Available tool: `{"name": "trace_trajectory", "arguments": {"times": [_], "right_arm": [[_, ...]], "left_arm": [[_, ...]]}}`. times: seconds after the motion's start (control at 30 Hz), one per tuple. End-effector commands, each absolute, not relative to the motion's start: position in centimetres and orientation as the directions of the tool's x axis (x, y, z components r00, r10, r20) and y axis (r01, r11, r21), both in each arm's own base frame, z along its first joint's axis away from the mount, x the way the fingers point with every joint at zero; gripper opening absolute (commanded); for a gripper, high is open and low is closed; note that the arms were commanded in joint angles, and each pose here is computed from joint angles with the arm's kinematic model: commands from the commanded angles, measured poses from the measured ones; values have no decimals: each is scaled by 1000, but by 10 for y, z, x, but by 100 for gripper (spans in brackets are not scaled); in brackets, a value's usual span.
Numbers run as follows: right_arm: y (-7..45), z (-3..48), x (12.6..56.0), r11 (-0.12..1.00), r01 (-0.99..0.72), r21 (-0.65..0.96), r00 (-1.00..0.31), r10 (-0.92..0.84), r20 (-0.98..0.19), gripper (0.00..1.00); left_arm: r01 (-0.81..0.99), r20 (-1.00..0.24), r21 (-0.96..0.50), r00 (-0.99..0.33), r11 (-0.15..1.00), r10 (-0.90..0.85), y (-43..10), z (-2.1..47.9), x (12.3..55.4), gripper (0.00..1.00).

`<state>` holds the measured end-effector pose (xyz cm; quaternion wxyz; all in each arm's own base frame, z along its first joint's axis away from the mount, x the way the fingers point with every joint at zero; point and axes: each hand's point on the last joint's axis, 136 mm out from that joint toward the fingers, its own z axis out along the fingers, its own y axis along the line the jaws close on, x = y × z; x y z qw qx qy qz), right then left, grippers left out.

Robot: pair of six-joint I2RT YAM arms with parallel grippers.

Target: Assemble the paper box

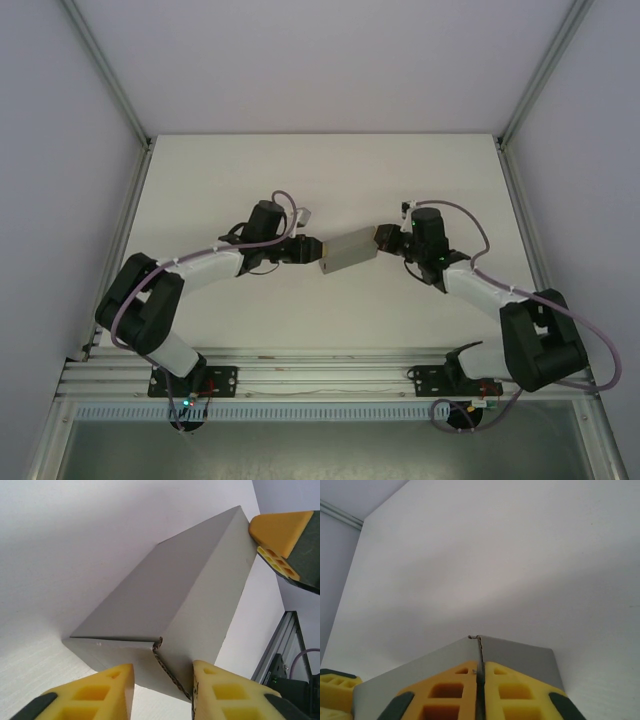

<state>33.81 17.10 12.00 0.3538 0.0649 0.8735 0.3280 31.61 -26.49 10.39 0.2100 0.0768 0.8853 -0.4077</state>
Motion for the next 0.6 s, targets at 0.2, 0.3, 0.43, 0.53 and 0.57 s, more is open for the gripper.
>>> {"name": "trace_trajectory", "arguments": {"times": [0.2, 0.3, 0.43, 0.53, 0.57], "right_arm": [[167, 133, 330, 841, -93, 534, -807, 250, -535, 43], [163, 159, 335, 866, -136, 481, -787, 200, -584, 53], [164, 187, 335, 881, -250, 402, -757, 81, -648, 69], [182, 200, 324, 814, -496, 304, -686, -152, -711, 93], [185, 204, 323, 784, -567, 254, -640, -224, -735, 100]], "left_arm": [[259, -414, -558, -910, 789, 6, -244, 104, 325, 77], [289, -472, -522, -881, 803, 11, -239, 128, 334, 100], [284, -542, -472, -840, 835, -20, -221, 161, 344, 100], [226, -604, -409, -793, 884, -76, -195, 183, 351, 100], [198, -622, -382, -778, 903, -92, -185, 188, 352, 100]]}}
